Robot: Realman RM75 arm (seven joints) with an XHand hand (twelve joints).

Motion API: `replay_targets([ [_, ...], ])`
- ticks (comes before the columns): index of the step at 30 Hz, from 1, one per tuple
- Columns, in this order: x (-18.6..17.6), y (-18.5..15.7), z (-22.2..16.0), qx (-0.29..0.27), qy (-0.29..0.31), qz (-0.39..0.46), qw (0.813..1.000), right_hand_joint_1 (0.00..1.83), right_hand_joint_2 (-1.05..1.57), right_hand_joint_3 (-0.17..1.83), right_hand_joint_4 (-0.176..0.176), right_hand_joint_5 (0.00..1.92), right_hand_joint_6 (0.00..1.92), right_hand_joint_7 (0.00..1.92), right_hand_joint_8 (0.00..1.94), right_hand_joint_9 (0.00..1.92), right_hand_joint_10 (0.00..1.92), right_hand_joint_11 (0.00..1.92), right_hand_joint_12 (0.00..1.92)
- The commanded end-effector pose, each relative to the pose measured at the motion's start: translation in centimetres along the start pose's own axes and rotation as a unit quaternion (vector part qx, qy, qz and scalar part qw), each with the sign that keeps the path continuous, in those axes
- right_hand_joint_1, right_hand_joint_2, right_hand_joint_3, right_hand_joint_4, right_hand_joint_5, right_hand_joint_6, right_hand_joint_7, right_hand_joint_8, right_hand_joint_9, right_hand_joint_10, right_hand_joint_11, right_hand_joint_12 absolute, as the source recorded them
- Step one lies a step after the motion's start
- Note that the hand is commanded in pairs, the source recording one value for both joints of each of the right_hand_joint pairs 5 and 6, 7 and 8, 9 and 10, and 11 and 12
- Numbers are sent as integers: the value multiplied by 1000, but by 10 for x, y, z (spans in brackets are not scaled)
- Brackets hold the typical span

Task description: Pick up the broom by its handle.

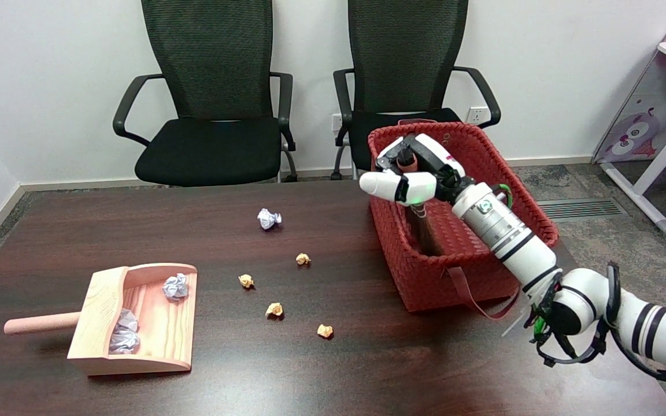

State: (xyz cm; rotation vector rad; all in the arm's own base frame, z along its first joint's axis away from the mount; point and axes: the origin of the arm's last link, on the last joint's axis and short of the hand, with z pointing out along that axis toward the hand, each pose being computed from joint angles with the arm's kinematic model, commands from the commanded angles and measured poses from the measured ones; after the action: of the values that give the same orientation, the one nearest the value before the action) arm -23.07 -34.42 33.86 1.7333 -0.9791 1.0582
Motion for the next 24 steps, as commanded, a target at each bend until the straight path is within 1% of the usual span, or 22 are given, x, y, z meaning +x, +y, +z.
replay_targets([
  [1,7,-41,20,14,9,-36,999,888,434,700,127,1920,1920,1920,1920,1920,1920,1920,1920],
  [4,10,-52,28,23,15,-21,999,900,509,742,154,1920,1920,1920,1920,1920,1920,1920,1920],
  [5,10,-58,31,29,18,-16,999,904,551,787,168,1920,1920,1920,1920,1920,1920,1920,1920],
  [6,10,-65,35,37,21,-14,999,907,586,810,175,1920,1920,1920,1920,1920,1920,1920,1920],
  [8,8,-77,41,46,23,-14,999,913,654,833,176,1920,1920,1920,1920,1920,1920,1920,1920],
  [11,8,-95,48,61,33,-28,997,933,870,801,176,1920,1920,1920,1920,1920,1920,1920,1920],
  [18,9,-136,63,98,50,2,994,967,977,868,176,1920,1920,1920,1920,1920,1920,1920,1920],
  [20,9,-147,69,108,52,24,993,967,999,872,176,1920,1920,1920,1920,1920,1920,1920,1920],
  [24,8,-162,78,124,48,24,991,952,1078,929,176,1920,1920,1920,1920,1920,1920,1920,1920],
])
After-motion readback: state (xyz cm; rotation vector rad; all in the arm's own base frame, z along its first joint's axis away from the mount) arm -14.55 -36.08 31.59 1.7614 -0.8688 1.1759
